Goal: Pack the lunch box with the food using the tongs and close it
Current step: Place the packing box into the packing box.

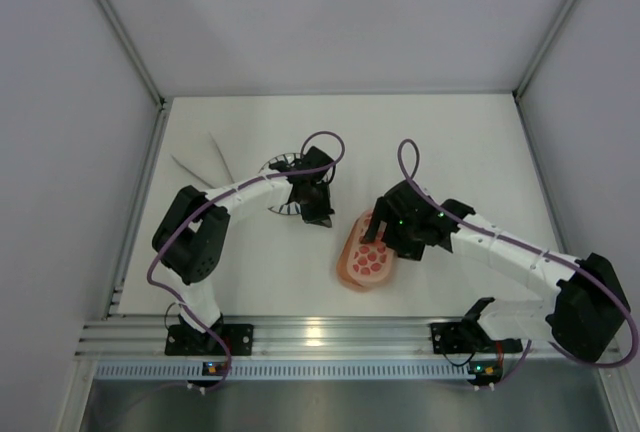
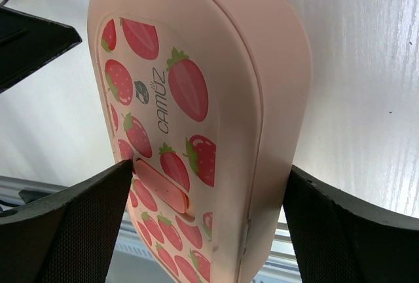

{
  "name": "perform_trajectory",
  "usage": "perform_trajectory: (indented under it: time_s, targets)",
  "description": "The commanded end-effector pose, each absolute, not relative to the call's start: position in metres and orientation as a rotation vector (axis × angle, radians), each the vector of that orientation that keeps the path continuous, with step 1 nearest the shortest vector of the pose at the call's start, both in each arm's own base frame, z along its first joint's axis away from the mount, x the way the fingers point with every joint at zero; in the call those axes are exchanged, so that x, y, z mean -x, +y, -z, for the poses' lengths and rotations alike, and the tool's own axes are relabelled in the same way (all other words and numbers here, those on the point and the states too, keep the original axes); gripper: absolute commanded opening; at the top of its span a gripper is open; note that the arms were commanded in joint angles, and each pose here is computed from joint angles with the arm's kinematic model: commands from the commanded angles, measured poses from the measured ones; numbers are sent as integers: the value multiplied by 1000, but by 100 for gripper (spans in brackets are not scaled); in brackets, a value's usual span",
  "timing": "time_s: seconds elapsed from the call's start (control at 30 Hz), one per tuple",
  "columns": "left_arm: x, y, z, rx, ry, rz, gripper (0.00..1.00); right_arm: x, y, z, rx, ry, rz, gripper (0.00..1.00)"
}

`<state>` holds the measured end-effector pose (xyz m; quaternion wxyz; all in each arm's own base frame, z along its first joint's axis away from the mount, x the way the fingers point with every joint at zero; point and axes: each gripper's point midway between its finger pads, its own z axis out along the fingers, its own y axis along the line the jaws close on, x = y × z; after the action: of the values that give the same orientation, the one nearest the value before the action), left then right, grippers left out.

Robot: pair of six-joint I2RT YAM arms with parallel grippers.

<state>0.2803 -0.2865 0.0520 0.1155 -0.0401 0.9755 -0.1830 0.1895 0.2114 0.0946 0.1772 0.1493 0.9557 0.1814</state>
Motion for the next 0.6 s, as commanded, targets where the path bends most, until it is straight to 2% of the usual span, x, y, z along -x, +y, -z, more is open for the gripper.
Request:
perform_trajectory:
  time_s: [0.0,0.57]
  targets:
    - [-294,-297,-66,89,2803,593,0,-193,228,-106,-378,2686,-567,89]
    - [-294,-298,-66,76,2806,601,0,-196,249,-119,-385,2620,-732,92]
